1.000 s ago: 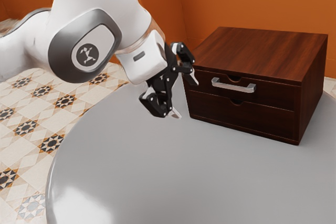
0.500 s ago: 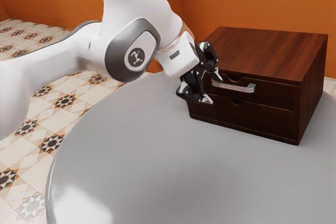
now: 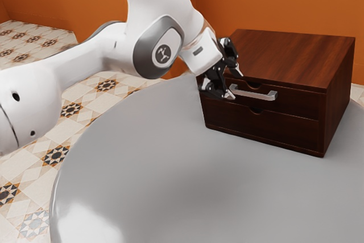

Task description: Pull the drawer handle with one arm to open the drawer

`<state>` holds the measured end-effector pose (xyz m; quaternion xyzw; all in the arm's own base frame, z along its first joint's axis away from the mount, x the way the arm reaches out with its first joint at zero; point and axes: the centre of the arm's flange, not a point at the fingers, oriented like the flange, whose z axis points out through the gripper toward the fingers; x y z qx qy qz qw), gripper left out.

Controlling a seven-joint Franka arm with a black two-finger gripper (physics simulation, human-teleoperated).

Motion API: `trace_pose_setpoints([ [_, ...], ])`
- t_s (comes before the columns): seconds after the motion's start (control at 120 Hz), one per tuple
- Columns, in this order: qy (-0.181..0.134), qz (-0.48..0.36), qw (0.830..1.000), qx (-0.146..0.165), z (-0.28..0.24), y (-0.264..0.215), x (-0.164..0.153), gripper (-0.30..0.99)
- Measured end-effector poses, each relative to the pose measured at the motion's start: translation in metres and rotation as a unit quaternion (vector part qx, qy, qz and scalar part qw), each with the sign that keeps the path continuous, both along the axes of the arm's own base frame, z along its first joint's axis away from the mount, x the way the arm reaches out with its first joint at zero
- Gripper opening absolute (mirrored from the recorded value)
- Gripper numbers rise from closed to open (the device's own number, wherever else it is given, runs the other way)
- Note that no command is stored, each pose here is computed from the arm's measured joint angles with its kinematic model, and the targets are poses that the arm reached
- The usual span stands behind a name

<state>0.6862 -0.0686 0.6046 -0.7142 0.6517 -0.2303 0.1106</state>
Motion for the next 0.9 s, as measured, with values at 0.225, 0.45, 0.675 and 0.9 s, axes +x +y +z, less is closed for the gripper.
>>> trace_pose_setpoints([
  [0.225,-0.004,-0.002,1.000,0.003,-0.013,0.001,0.011,0.33],
  [0.45,-0.007,-0.002,1.000,0.002,-0.024,0.002,0.022,0.28],
  [0.675,-0.006,-0.003,1.000,0.000,-0.035,0.001,0.032,0.24],
  [0.9,-0.002,-0.005,1.000,0.000,-0.043,0.000,0.035,0.19],
])
